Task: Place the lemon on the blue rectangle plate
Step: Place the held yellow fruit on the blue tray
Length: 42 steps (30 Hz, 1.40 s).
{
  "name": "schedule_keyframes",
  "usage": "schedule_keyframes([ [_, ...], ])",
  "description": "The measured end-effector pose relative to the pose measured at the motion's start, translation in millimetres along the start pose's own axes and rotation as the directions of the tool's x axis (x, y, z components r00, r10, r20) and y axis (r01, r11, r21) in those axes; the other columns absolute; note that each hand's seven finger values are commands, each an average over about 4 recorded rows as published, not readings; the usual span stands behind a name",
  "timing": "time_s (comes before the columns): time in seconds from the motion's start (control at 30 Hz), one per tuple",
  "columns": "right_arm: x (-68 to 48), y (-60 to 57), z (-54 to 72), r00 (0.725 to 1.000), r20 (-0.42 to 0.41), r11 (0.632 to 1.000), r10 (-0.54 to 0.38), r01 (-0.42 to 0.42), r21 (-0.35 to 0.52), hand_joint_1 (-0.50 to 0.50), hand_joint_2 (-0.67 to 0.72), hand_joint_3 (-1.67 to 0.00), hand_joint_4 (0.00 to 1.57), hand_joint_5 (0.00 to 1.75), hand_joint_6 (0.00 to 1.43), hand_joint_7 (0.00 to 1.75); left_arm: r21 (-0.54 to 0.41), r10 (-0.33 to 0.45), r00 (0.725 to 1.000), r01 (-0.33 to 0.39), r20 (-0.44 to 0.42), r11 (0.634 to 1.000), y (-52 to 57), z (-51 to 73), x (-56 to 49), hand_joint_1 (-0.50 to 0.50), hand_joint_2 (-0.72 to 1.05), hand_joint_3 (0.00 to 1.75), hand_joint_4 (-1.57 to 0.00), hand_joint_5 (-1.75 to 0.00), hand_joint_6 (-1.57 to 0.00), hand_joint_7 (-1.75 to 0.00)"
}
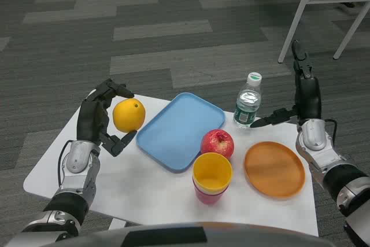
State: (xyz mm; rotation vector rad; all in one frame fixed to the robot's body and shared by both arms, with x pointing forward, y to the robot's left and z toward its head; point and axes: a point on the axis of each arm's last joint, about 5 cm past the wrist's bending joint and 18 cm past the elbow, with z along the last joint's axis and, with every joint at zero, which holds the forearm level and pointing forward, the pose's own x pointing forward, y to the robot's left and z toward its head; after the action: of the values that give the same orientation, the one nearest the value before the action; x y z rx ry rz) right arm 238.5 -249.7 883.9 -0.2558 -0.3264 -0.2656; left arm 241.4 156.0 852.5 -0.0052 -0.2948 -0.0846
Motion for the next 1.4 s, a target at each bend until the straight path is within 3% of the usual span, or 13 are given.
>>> schedule_keyframes([
  [0.17,0.0,3.1,0.8,1.000,0.004,1.000,0.003,-0.003,0.014,-0.33,0.15,-0.06,0.00,0.00,0.00,0.00,-0.014,-0.031,0.999,0.031,0.010,0.999,-8.2,0.5,0.5,-0.50,1.05,1.75,0.00,-1.13,-1.28,-1.33],
  [0.63,0.8,6.3,3.2,1.000,0.017,0.999,0.009,-0.009,0.031,-0.33,0.15,-0.08,0.00,0.00,0.00,0.00,-0.014,-0.037,0.999,0.038,0.027,0.999,-9.4,2.6,0.8,-0.50,1.05,1.75,0.00,-1.13,-1.28,-1.33],
  [0.8,0.9,6.7,3.6,1.000,0.019,0.999,0.010,-0.010,0.033,-0.31,0.15,-0.08,0.00,0.00,0.00,0.00,0.008,-0.040,0.998,0.040,0.041,0.999,-14.4,3.1,0.7,-0.50,1.05,1.75,0.00,-1.13,-1.28,-1.33],
  [0.97,0.6,7.3,3.8,1.000,0.020,0.999,0.011,-0.011,0.037,-0.31,0.15,-0.08,0.00,0.00,0.00,0.00,0.029,-0.048,0.998,0.047,0.049,0.998,-28.0,3.3,4.5,-0.50,1.05,1.75,0.00,-1.13,-1.26,-1.33],
  [1.13,-1.0,7.6,3.3,1.000,0.016,0.999,0.012,-0.012,0.040,-0.33,0.15,-0.06,0.00,0.00,0.00,0.00,0.040,-0.054,0.998,0.052,0.043,0.998,-43.7,5.3,18.2,-0.50,1.05,1.75,0.00,-1.13,-1.15,-1.33],
  [1.4,-2.4,7.6,2.9,1.000,0.013,0.999,0.012,-0.012,0.043,-0.33,0.15,-0.02,0.00,0.00,0.00,0.00,0.097,-0.152,0.975,0.169,-0.162,0.981,-64.8,1.3,36.6,-0.50,1.05,1.75,0.00,-1.13,-0.88,-1.33],
])
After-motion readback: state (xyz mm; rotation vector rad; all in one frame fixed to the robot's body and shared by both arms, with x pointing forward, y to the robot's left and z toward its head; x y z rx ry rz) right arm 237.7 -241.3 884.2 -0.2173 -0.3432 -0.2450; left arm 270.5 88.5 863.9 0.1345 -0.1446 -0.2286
